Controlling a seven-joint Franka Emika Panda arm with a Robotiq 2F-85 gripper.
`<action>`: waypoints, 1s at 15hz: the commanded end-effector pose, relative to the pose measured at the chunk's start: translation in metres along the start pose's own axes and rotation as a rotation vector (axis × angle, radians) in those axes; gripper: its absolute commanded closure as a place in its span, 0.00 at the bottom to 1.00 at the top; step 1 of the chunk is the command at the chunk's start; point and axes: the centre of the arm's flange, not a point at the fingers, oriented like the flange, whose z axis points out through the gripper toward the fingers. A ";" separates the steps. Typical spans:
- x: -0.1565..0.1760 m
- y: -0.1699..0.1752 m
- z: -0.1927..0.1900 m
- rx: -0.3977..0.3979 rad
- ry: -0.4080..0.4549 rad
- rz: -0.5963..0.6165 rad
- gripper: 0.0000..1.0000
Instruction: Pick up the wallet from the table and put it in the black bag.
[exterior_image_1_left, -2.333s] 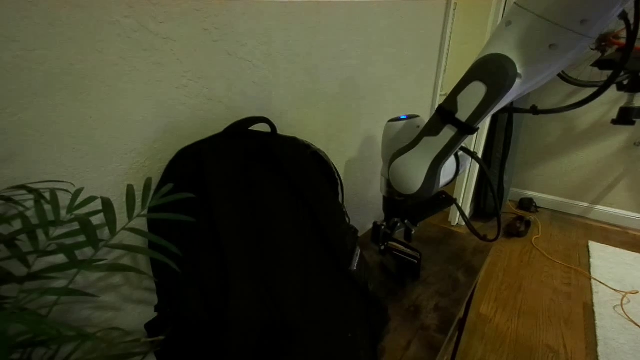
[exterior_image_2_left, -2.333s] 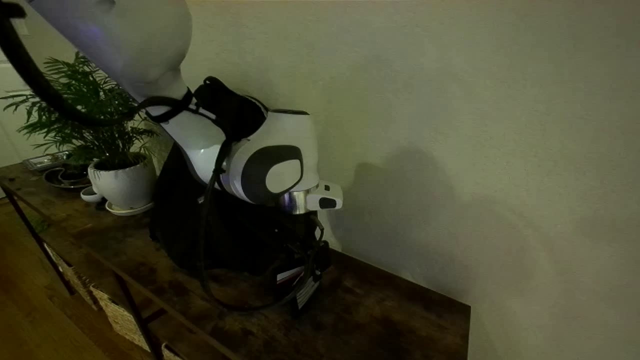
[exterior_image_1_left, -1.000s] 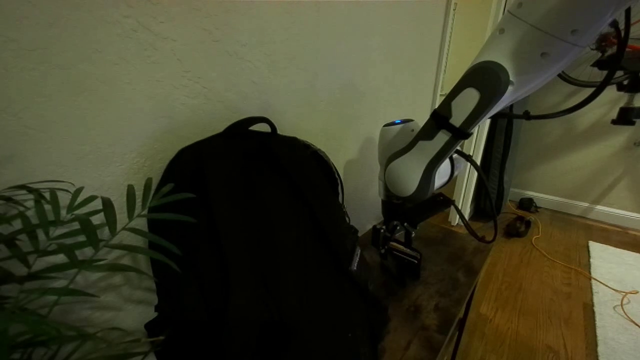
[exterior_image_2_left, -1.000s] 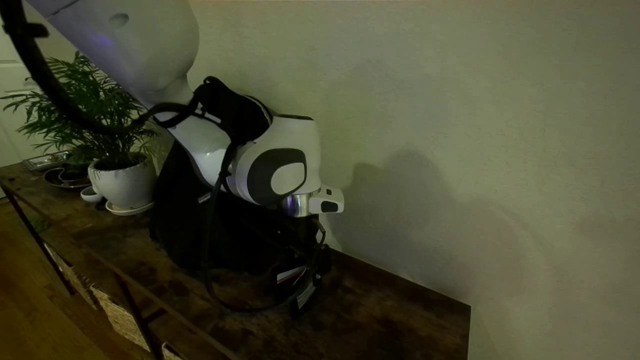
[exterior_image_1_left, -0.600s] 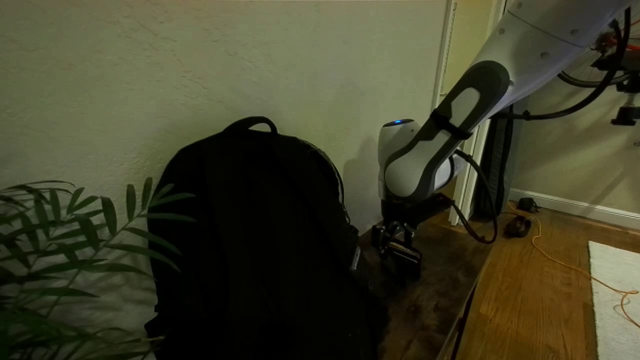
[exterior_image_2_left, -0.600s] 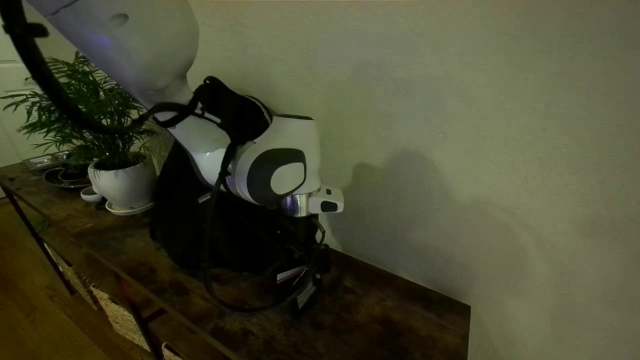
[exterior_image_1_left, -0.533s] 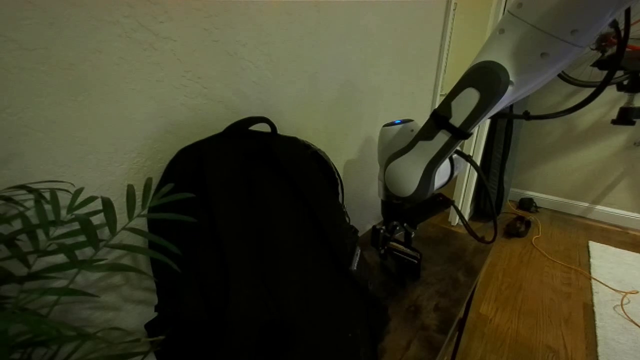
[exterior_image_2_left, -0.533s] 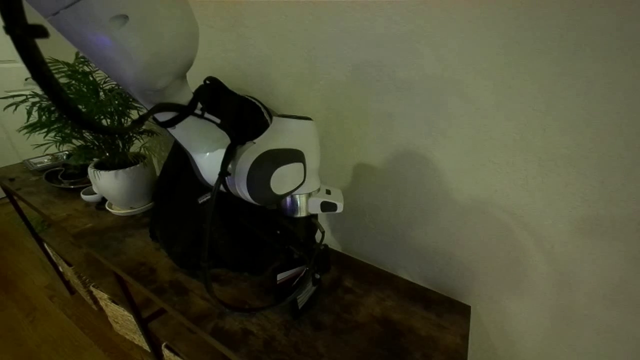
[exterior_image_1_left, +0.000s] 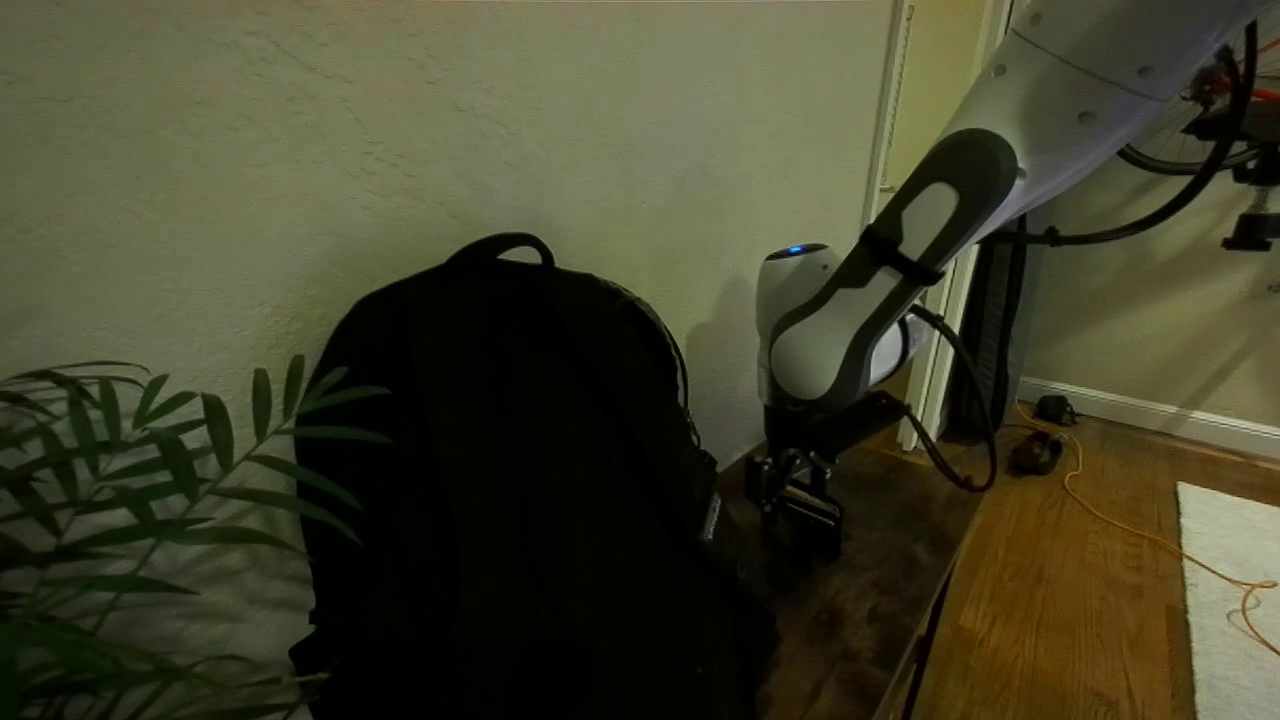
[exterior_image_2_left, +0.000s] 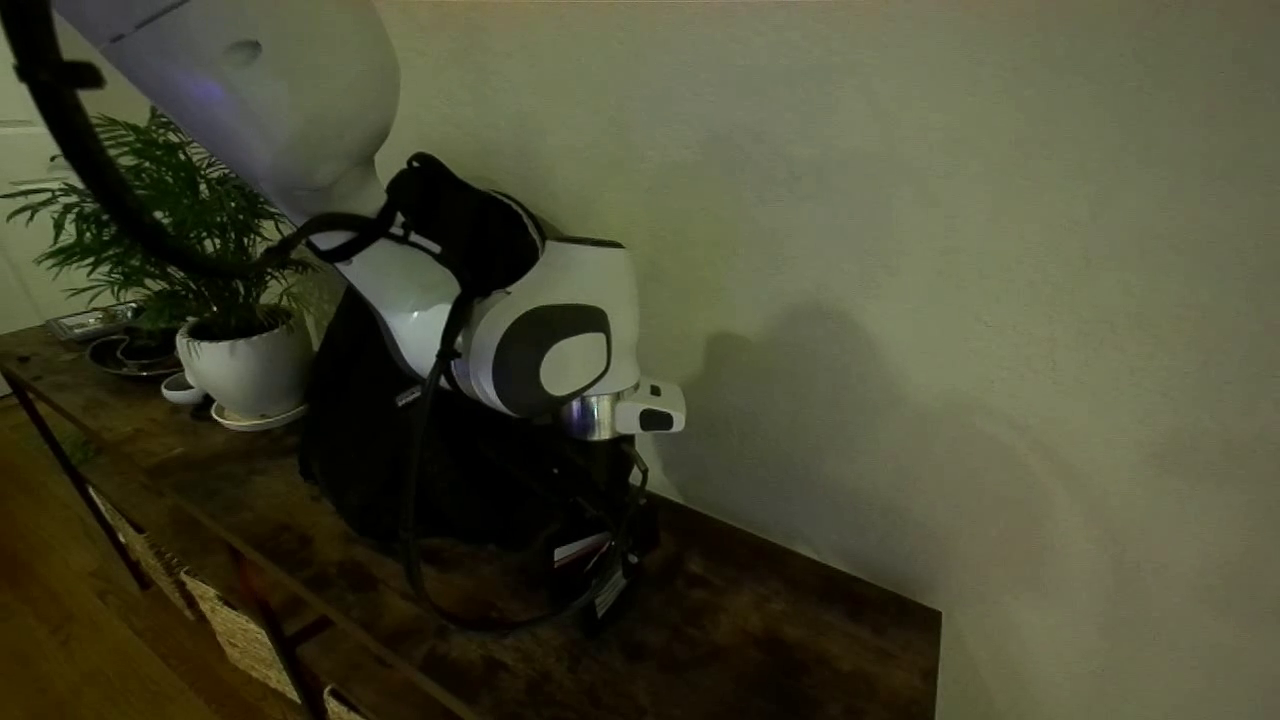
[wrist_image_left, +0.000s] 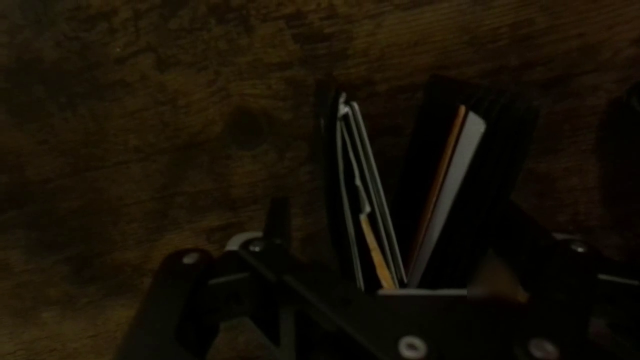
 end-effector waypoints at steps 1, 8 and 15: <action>-0.009 0.006 -0.008 -0.025 -0.024 0.013 0.00; -0.016 0.012 0.000 -0.038 -0.083 0.014 0.07; -0.019 0.004 0.002 0.016 -0.076 -0.053 0.67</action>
